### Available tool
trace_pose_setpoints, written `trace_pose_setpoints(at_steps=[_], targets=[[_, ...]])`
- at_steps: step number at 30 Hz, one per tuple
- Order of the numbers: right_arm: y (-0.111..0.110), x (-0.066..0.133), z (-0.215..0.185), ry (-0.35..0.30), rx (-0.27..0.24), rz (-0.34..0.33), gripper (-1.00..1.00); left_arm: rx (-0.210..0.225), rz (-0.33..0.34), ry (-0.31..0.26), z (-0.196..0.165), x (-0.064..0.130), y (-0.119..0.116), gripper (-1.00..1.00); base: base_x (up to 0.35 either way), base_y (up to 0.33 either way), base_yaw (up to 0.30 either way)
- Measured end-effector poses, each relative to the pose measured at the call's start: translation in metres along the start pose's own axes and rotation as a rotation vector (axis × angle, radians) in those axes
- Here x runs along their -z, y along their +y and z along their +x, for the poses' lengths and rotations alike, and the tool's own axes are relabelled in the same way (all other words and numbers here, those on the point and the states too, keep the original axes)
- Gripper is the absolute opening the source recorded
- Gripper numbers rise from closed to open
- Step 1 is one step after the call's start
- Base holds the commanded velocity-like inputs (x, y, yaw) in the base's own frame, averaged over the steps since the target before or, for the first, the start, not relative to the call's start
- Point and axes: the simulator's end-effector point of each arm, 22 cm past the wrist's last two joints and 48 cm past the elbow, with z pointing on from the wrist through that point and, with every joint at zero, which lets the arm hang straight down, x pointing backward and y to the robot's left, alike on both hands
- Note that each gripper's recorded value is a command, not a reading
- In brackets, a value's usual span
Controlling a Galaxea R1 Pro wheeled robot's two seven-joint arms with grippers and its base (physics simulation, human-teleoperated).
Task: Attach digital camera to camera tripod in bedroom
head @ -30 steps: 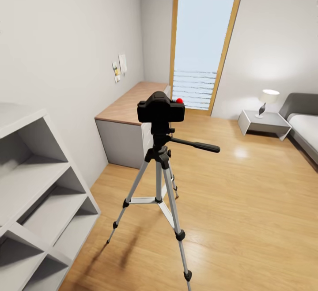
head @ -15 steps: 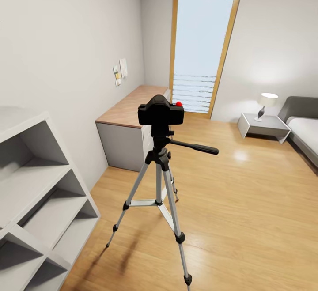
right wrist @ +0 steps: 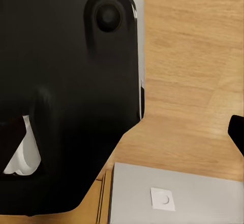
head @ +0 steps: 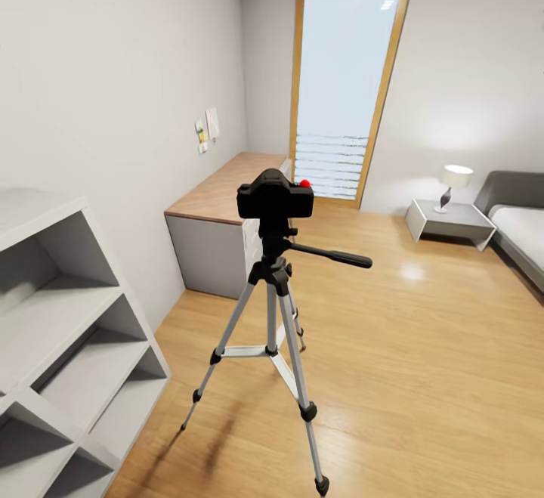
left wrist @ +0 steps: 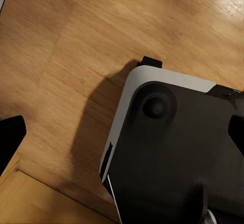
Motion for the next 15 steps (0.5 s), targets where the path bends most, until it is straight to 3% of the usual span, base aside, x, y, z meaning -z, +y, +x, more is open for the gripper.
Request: trace_pose_setpoints(at_steps=[15], targets=[[0.0, 0.0008, -0.0087, -0.024, 0.0, -0.001, 1.0, 0.003, 0.007, -0.023, -0.0094, 0.0019, -0.0025, 1.0, 0.0, 0.0, 0.0]])
